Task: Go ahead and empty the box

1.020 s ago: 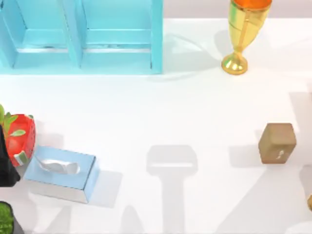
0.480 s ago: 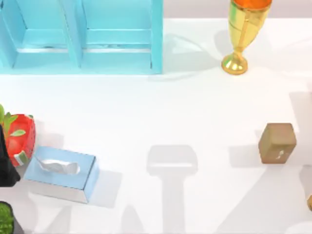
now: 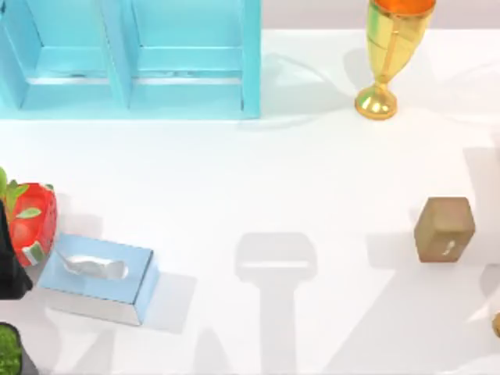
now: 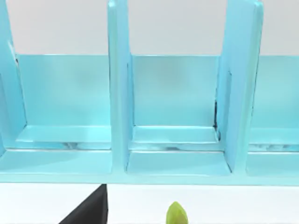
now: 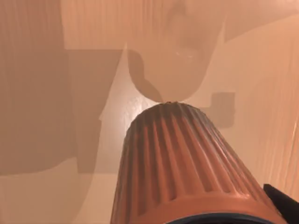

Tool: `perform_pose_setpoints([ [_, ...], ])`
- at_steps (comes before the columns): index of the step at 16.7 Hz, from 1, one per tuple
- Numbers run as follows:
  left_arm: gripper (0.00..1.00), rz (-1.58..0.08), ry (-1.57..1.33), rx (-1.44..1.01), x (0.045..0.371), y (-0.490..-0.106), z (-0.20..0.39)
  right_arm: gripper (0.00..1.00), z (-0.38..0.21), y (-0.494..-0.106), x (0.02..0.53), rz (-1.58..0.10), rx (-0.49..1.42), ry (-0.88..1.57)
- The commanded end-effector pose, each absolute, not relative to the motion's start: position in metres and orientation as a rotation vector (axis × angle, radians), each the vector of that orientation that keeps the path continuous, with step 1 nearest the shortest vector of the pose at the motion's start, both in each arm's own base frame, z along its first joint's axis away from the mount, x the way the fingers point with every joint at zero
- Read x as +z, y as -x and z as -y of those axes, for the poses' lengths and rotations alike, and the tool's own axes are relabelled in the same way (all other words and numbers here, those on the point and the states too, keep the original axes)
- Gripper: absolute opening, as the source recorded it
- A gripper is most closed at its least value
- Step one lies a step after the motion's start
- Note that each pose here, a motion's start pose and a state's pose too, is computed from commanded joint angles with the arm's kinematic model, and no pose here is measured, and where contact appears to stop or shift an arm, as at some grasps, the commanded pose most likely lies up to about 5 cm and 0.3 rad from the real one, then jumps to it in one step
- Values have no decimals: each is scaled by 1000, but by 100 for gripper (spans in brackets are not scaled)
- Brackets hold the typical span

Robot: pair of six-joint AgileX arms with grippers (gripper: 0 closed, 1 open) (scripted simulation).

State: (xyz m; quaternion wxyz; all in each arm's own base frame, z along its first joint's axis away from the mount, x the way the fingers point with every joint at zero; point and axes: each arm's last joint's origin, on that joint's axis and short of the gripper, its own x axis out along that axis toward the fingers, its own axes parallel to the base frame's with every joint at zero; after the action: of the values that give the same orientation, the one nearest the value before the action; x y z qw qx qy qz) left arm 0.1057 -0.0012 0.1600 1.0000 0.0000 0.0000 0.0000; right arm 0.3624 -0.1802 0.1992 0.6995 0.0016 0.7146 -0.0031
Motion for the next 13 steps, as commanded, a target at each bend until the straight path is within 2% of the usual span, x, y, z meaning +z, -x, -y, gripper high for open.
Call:
perform_pose_setpoints([
  [7,100,0,0,0,160,-106,1,0,187,-359,270,-1573,-28,-6],
  [13,100,0,0,0,160,-106,1,0,183,-357,290,-1572,-11,-13],
])
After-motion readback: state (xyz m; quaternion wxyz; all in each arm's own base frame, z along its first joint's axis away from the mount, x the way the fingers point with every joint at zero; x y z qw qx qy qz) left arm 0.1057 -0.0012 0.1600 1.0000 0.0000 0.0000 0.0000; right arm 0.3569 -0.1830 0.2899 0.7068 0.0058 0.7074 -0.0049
